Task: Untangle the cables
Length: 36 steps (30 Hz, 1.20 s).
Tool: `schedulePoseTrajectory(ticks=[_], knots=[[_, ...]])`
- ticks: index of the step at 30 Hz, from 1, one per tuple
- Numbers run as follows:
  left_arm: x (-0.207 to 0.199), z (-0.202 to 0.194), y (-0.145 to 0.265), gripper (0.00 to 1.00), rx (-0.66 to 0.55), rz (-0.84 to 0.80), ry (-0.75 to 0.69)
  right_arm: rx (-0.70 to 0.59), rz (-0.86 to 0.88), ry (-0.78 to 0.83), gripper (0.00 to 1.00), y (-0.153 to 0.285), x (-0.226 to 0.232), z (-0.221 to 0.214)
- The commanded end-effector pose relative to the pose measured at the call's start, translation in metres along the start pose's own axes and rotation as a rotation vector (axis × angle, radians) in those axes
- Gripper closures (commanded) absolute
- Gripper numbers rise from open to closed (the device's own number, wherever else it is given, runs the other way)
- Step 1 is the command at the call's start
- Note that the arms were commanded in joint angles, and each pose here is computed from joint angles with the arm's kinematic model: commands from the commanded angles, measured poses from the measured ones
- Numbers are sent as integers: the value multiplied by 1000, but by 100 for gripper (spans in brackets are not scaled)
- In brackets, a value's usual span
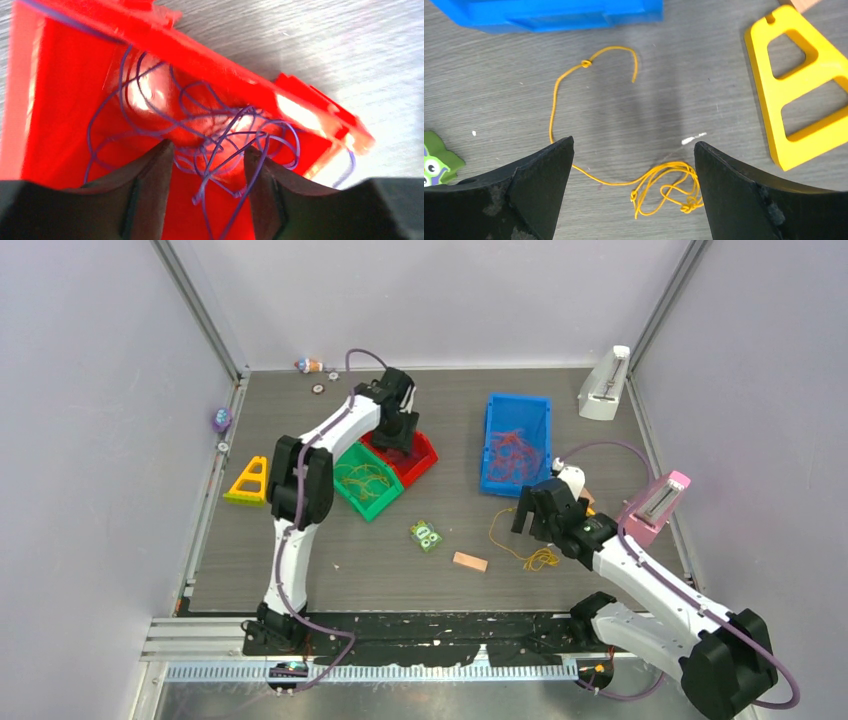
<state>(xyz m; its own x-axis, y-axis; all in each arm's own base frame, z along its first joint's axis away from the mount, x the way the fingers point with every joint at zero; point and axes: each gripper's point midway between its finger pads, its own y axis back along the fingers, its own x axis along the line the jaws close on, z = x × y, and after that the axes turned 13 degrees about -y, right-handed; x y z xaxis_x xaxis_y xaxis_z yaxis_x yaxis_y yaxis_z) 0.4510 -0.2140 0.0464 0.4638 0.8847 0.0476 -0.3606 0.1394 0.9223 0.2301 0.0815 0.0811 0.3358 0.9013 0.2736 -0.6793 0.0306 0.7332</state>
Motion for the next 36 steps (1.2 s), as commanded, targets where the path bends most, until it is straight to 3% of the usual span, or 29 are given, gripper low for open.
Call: schedulePoseTrajectory(ticks=[1,6,16,22,24,28,30,31,32,33,36], knots=[[-9,52,70,40,-252,-46,34,39,-94,-89,5,4,-22,-13],[-14,64,105,21,-354,-58,22,85,-235,-134,5,15,-49,-26],[-24,47,175,15,-530,-89,45,104,-243,-300,3,-1,-56,-55],[-23,8,205,7,-667,-91,143,117,-238,-311,0,-18,-45,-57],[-22,-5,215,4,-699,-88,160,120,-237,-308,5,-22,-42,-57],[-23,-26,229,3,-726,-98,169,140,-248,-299,26,-30,-40,-62],[-22,-36,232,3,-730,-93,171,142,-245,-302,47,-32,-39,-64],[-21,-40,234,3,-736,-85,170,145,-244,-301,63,-32,-39,-64],[-20,-43,240,3,-748,-80,165,144,-240,-304,71,-32,-38,-63],[-19,-46,242,3,-752,-75,159,148,-239,-301,87,-30,-38,-63],[-11,-54,249,2,-771,-32,170,139,-139,-278,94,-23,-20,-51]])
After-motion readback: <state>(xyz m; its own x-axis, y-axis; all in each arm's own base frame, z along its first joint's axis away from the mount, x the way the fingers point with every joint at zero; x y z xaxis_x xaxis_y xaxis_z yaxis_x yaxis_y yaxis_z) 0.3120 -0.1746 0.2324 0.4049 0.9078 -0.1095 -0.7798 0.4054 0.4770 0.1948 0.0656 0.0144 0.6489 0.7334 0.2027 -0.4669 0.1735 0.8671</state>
